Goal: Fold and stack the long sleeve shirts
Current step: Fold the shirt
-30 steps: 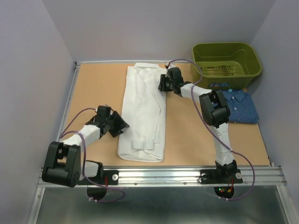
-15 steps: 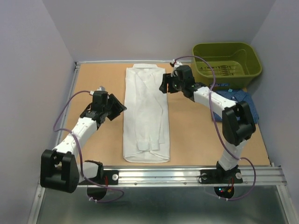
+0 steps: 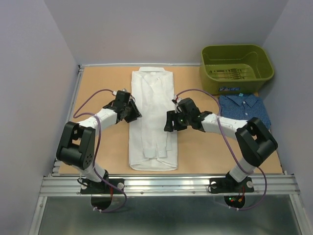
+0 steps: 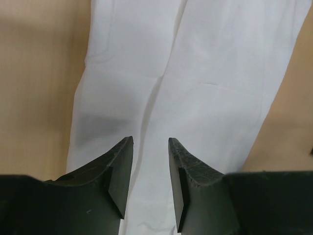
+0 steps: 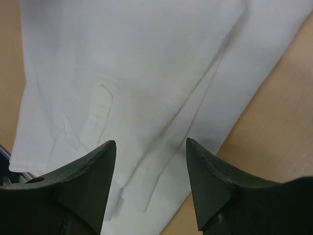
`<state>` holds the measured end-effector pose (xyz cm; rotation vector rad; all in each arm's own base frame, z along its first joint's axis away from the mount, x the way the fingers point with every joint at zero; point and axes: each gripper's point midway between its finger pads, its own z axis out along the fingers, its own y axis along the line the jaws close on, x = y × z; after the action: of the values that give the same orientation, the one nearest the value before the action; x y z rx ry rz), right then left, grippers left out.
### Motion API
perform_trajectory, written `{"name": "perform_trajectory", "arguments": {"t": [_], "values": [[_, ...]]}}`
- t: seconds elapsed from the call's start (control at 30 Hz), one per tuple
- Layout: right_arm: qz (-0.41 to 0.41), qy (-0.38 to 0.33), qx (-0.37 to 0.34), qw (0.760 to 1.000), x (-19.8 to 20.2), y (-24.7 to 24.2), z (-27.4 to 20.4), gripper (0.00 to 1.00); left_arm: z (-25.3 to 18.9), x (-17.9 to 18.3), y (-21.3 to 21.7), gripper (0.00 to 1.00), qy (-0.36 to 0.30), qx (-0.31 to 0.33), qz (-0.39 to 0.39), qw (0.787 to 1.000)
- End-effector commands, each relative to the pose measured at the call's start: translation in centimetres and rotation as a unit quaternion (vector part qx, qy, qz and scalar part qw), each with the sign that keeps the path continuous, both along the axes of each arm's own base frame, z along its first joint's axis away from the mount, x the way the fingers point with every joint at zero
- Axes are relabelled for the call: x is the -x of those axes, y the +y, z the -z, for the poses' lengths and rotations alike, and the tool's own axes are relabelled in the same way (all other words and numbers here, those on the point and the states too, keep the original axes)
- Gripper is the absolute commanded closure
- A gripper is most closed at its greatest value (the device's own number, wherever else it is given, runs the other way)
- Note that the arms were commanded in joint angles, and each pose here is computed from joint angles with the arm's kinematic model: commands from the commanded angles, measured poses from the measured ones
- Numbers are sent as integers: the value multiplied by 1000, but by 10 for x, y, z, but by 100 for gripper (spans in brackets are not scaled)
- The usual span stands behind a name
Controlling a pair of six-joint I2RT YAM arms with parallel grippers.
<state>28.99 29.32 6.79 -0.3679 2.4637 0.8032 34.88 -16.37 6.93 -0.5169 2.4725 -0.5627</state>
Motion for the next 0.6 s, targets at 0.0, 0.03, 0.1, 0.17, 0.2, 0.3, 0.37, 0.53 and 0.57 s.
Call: {"name": "perform_trajectory", "arguments": {"t": [0.0, 0.03, 0.1, 0.17, 0.2, 0.3, 0.37, 0.53, 0.57], "values": [[6, -16, -30, 999, 8, 1, -18, 36, 2, -9, -7, 54, -14, -19, 7, 1000], [8, -12, -25, 1000, 12, -2, -12, 36, 5, -8, -10, 54, -12, -21, 10, 1000], [8, -8, -21, 1000, 16, -5, -7, 36, 15, -4, -13, 55, -1, -25, 16, 1000], [9, -6, -19, 1000, 17, -7, -4, 36, 20, 0, -18, 55, 5, -27, 23, 999], [9, -6, -19, 1000, 17, -8, -4, 36, 21, 0, -18, 55, 5, -29, 23, 999], [9, -5, -16, 1000, 19, -8, -1, 36, 28, 0, -18, 55, 11, -34, 20, 999], [10, -6, -16, 1000, 19, -9, -1, 36, 30, 0, -19, 57, 15, -33, 19, 999], [11, -9, -12, 1000, 19, -11, 1, 35, 23, 3, -27, 68, 9, -27, 22, 999], [12, -9, -11, 1000, 19, -11, 1, 36, 20, 3, -28, 74, 5, -25, 22, 999]]}}
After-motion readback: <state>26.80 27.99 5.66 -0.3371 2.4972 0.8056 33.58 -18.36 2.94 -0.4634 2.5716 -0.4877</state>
